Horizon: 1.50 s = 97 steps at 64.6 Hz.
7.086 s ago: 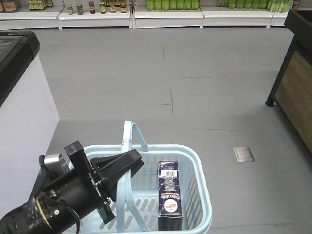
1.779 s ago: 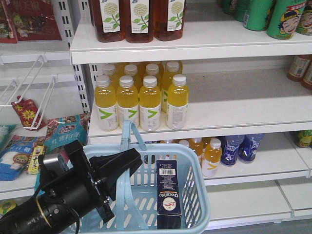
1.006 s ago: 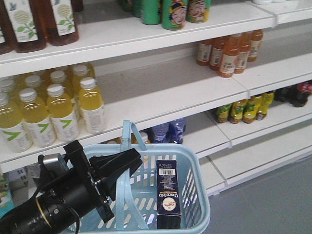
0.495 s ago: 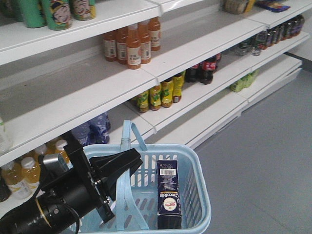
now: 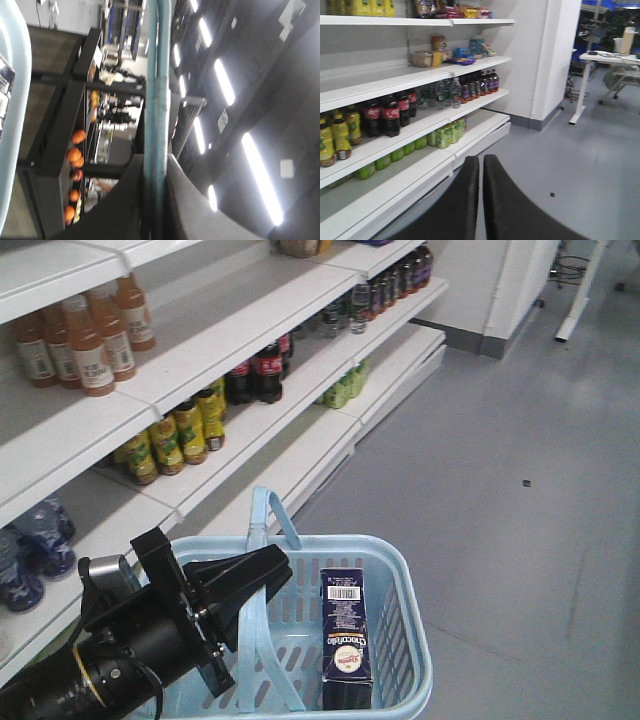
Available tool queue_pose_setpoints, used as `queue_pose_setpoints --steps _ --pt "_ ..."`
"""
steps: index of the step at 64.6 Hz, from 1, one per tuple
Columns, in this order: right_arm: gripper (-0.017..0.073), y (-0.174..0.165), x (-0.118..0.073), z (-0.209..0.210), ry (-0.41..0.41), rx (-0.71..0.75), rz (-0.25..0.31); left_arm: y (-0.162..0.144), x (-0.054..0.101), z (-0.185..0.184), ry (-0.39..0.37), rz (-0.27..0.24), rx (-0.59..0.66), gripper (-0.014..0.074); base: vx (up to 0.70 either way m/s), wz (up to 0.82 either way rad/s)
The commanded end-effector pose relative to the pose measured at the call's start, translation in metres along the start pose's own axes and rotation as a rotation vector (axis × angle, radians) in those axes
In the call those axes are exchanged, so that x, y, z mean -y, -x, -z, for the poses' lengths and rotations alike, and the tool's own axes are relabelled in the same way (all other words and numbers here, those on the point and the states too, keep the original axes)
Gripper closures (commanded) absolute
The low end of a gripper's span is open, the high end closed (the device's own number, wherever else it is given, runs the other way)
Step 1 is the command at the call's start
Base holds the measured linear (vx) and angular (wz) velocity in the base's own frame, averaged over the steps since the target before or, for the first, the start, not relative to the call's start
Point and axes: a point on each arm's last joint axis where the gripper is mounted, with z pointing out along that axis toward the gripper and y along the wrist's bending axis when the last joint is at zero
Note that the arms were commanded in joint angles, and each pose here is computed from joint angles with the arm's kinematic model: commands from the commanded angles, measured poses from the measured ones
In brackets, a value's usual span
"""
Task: Left arm holds basket, right arm returns cookies
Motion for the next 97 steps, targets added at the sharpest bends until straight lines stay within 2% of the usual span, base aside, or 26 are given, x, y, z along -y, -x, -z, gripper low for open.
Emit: queue_pose_setpoints --steps 1,42,97 --pt "0.0569 0.0009 0.0007 0.0003 -0.012 0.065 0.006 -0.0116 0.0381 0.0022 -0.332 -0.004 -0.101 0.0594 -0.02 -0.63" --pt "0.0569 0.0009 0.0007 0.0003 -0.012 0.065 0.006 -0.0116 0.0381 0.0022 -0.332 -0.004 -0.101 0.0594 0.02 -0.57" --pt "0.0569 0.0009 0.0007 0.0003 -0.012 0.065 0.006 -0.0116 0.0381 0.0022 -0.332 -0.004 -0.101 0.0594 0.05 -0.14"
